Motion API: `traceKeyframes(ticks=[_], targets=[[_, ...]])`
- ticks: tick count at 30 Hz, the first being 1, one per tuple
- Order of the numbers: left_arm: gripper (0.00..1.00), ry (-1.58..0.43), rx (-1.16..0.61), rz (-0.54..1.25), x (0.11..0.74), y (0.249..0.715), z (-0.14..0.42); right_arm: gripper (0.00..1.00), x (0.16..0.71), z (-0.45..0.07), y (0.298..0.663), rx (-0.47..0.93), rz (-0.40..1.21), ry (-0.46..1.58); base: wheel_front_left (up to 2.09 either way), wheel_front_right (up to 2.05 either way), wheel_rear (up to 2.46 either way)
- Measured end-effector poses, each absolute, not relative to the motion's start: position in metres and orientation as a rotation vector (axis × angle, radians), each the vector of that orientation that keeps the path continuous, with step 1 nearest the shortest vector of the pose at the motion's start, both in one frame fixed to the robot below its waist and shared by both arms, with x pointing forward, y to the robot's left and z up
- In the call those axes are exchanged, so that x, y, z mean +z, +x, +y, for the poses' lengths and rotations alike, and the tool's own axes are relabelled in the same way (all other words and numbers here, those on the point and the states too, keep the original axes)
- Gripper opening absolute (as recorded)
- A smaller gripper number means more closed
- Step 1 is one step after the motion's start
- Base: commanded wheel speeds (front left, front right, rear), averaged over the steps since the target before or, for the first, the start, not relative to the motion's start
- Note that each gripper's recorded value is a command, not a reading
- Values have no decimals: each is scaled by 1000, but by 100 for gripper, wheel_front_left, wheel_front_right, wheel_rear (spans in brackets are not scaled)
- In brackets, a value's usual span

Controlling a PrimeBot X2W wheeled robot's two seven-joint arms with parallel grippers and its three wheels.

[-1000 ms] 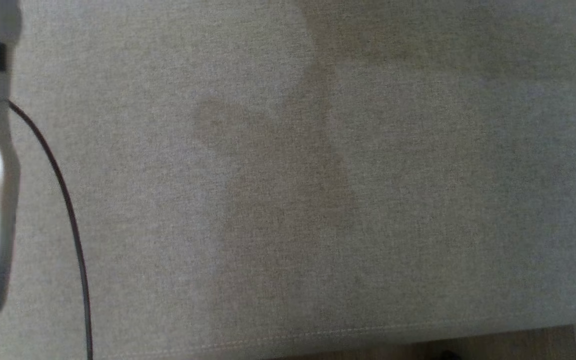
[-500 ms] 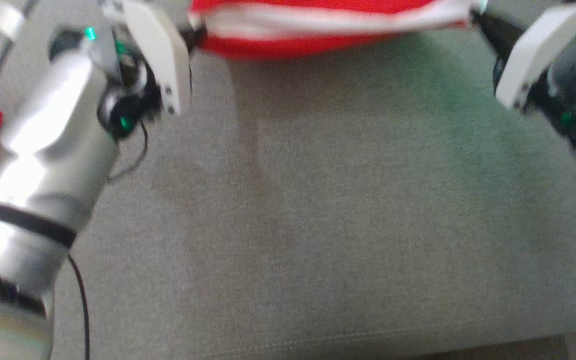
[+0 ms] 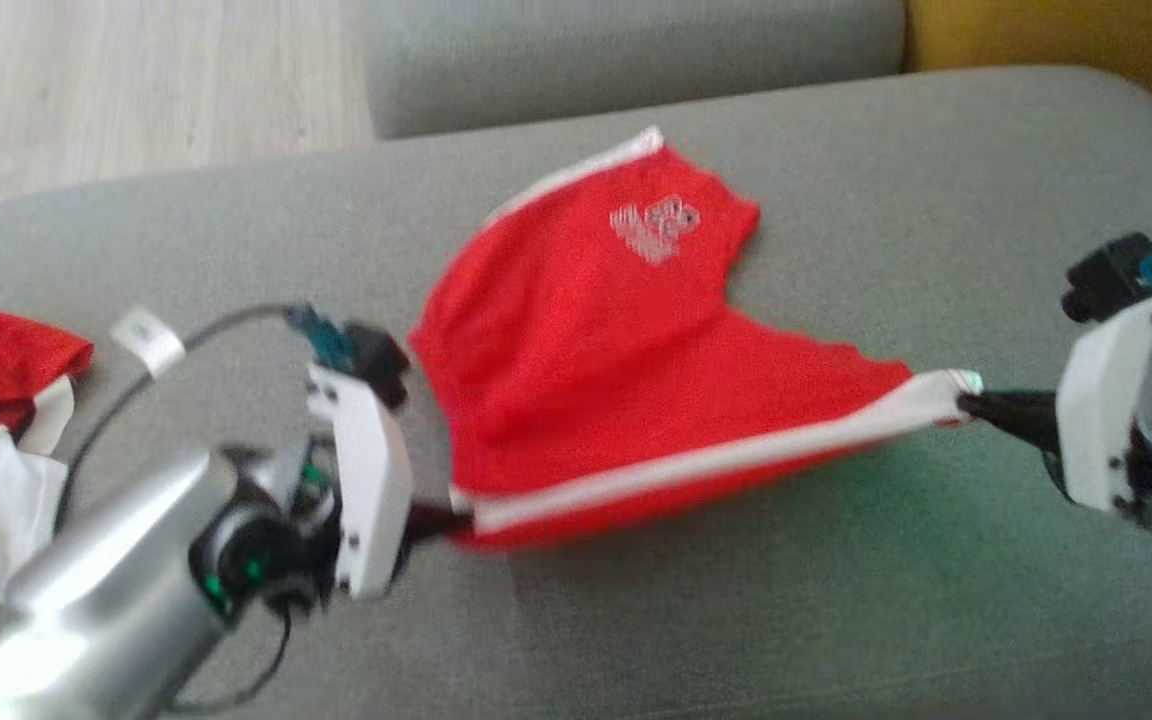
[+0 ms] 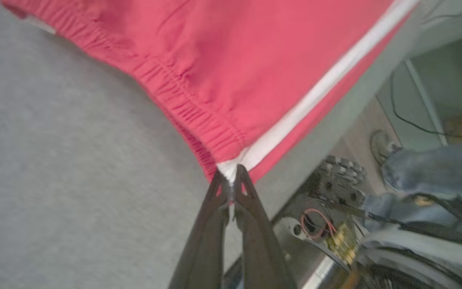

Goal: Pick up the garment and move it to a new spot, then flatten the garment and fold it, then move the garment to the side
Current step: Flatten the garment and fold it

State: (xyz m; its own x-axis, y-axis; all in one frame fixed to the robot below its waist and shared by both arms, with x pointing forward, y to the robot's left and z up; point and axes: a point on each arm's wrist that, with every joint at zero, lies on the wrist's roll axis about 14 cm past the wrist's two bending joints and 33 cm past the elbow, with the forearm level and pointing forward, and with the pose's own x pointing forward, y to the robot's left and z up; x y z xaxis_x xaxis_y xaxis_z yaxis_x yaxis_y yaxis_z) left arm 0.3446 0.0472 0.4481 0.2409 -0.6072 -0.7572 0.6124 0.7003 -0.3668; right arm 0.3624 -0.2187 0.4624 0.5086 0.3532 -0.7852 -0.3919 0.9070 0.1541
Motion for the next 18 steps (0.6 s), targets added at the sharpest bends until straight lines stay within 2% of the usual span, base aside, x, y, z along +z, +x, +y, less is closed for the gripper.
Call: traceKeyframes(ticks=[3,7,13,18], targets=[[0,-7,-864,1093,451,313,50,0,473,-216,346,484,933,-34,0,0,0],[0,-57,-825,1091,463,314,58,0,487,-208,350,521,920,-26,0,0,0],[0,-114,-814,1182,472,334,64,0,497,-197,387,539,951,1,0,0,0],[0,-154,-756,1220,472,373,73,0,505,-179,448,536,957,2,0,0,0]])
